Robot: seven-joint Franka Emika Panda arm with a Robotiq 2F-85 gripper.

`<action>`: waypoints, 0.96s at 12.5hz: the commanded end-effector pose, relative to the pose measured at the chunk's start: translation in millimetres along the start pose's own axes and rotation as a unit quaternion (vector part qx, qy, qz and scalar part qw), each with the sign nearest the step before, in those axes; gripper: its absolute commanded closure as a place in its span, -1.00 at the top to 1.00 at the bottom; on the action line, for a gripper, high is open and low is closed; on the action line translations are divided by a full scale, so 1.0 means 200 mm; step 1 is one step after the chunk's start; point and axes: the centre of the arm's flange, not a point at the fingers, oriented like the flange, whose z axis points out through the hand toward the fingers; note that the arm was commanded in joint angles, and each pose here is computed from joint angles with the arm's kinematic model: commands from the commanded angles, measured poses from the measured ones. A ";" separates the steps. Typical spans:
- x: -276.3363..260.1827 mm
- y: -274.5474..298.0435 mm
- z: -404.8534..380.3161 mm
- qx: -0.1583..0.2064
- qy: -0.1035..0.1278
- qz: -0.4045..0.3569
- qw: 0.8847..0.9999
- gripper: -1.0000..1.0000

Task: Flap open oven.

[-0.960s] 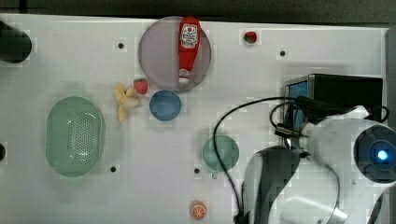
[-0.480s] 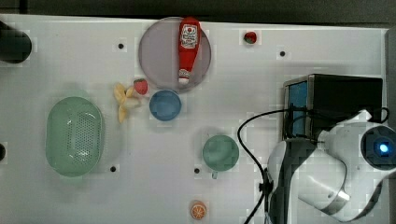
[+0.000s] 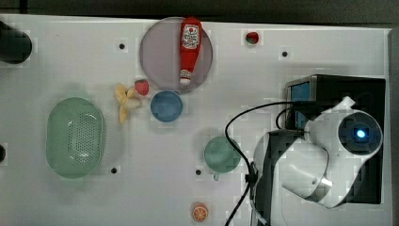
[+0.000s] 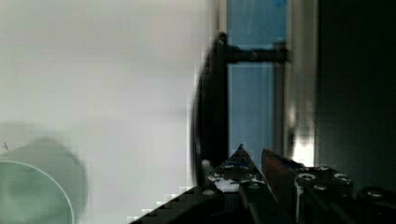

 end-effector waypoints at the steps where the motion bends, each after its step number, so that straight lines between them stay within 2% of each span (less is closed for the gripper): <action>1: 0.01 -0.03 0.03 -0.001 -0.005 -0.019 1.000 -0.65; 3: 0.02 -0.07 0.03 -0.011 -0.010 -0.013 1.000 -0.65; 6: 0.06 -0.21 0.04 -0.060 -0.025 -0.038 0.997 -0.65; 9: 0.08 -0.42 0.08 -0.085 -0.031 -0.020 0.996 -0.65; 12: 0.11 -0.66 0.16 -0.128 -0.037 -0.036 0.990 -0.65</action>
